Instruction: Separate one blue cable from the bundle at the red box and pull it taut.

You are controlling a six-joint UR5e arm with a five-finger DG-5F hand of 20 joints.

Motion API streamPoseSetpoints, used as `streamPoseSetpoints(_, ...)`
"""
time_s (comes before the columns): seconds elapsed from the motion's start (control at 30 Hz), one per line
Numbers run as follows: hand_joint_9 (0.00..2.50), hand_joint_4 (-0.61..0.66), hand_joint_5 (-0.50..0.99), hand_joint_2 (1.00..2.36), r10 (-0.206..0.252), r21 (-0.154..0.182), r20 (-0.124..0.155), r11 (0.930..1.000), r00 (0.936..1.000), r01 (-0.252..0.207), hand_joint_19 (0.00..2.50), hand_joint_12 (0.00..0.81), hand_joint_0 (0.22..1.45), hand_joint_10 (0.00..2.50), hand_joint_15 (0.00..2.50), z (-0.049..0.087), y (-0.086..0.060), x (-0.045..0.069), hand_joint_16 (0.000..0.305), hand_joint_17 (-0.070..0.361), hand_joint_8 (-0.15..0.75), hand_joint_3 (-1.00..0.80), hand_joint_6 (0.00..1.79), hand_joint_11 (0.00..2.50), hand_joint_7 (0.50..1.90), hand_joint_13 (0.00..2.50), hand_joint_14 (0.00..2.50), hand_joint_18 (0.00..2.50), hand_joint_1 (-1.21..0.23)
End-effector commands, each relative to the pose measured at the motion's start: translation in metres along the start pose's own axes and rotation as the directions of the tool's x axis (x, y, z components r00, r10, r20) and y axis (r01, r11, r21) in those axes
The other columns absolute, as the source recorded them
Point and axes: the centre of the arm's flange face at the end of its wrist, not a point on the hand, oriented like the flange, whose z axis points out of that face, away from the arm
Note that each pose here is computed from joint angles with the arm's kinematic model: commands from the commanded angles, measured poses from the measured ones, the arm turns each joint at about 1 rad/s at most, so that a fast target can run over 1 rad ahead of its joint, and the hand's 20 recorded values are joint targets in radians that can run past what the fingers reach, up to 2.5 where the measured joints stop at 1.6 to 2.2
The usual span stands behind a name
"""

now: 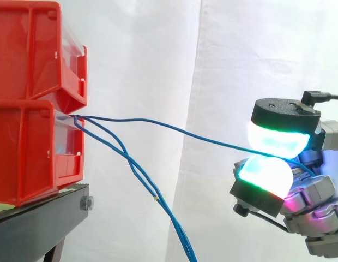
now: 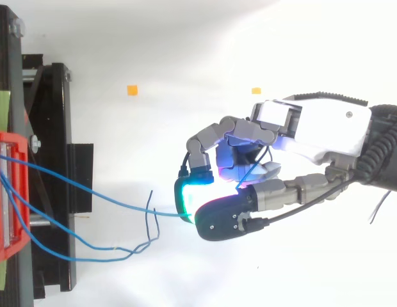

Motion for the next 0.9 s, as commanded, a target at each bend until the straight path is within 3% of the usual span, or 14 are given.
streamPoseSetpoints(0.0, 0.3, -0.12, -0.19, 1.02, 0.0, 0.0, 0.0, 1.0, 1.0, 0.0, 1.8, 0.395, 0.75, 2.5, 1.68, 0.0, 0.0, 0.0, 0.037, 0.082, 0.316, 0.06, 0.95, 1.64, 1.48, 0.68, 2.5, 1.16, -0.75)
streamPoseSetpoints(0.87, 0.31, -0.11, -0.19, 1.02, 0.0, 0.0, 0.0, 1.0, 1.0, 0.0, 1.8, 0.389, 0.75, 2.5, 1.68, 0.0, 0.0, 0.0, 0.037, 0.084, 0.316, 0.06, 0.94, 1.61, 1.49, 0.68, 2.5, 1.15, -0.75)
